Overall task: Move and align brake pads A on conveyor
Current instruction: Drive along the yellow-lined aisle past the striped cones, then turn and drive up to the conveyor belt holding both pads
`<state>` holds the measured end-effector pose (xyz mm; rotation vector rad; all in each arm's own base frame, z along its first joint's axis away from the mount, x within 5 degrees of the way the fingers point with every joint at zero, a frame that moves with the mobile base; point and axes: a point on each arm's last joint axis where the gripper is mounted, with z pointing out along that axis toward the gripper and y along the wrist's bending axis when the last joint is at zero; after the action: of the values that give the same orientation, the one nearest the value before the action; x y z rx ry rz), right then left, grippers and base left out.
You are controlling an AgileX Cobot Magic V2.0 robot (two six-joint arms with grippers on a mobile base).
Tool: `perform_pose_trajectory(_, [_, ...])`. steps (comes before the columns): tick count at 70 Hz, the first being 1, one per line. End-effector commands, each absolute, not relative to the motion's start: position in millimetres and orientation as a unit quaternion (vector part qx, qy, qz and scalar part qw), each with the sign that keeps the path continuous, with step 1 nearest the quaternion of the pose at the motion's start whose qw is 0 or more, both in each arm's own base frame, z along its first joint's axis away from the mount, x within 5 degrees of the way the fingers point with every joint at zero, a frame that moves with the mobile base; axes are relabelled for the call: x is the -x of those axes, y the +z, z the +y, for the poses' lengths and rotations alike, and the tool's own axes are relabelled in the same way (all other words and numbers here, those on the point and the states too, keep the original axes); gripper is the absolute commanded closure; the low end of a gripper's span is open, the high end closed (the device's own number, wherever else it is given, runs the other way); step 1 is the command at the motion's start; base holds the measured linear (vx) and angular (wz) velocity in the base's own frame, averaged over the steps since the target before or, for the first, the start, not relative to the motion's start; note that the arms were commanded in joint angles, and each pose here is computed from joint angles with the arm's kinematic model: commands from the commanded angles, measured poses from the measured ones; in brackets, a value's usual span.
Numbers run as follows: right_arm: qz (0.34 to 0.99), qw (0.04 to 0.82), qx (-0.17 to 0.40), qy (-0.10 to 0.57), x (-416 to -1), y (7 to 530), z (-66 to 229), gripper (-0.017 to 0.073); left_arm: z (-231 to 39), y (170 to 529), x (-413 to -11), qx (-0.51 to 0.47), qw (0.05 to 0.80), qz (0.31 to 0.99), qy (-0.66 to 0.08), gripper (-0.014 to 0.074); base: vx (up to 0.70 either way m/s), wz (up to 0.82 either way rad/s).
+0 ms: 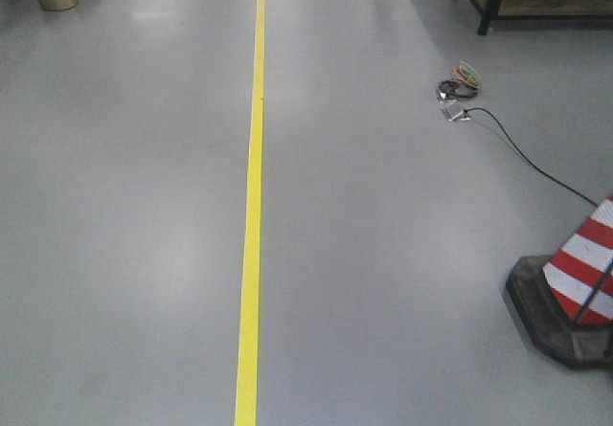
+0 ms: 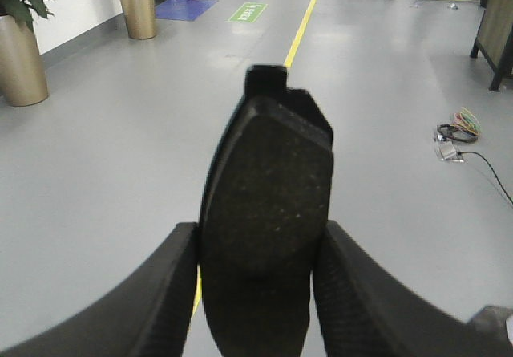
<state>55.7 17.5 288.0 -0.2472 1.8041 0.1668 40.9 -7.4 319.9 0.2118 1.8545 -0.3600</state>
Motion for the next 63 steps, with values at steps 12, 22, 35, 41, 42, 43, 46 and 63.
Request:
perform_pose_trajectory(12, [0.745,0.656,0.099,0.066,-57.4,305.5,16.1,0.0561,-9.4,337.1,-42.2,-0.093,0.622,0.759,-0.17,0.0599,0.56,0.04])
perform_pose_trajectory(22, [0.745,0.656,0.099,0.066,-57.4,305.5,16.1,0.0561,-9.4,337.1,-42.2,-0.093,0.622,0.759,-0.17,0.0599,0.48,0.0])
perform_pose_trajectory(35, [0.745,0.656,0.099,0.066,-57.4,305.5,16.1,0.0561,-9.4,337.1,-42.2,-0.093,0.622,0.759,-0.17,0.0599,0.37,-0.21])
perform_pose_trajectory(41, [0.745,0.656,0.099,0.066,-57.4,305.5,16.1,0.0561,-9.4,337.1,-42.2,-0.093,0.622,0.759,-0.17,0.0599,0.31,-0.44])
perform_pose_trajectory(42, [0.745,0.656,0.099,0.066,-57.4,305.5,16.1,0.0561,-9.4,337.1,-42.2,-0.093,0.622,0.759,-0.17,0.0599,0.28,-0.55])
perform_pose_trajectory(43, [0.745,0.656,0.099,0.066,-57.4,305.5,16.1,0.0561,-9.4,337.1,-42.2,-0.093,0.622,0.759,-0.17,0.0599,0.28,-0.55])
perform_pose_trajectory(46, [0.745,0.656,0.099,0.066,-57.4,305.5,16.1,0.0561,-9.4,337.1,-42.2,-0.093,0.622,0.759,-0.17,0.0599,0.27,-0.61])
perform_pose_trajectory(63, [0.745,0.656,0.099,0.066,-57.4,305.5,16.1,0.0561,-9.4,337.1,-42.2,-0.093,0.622,0.759,-0.17,0.0599,0.23,-0.82])
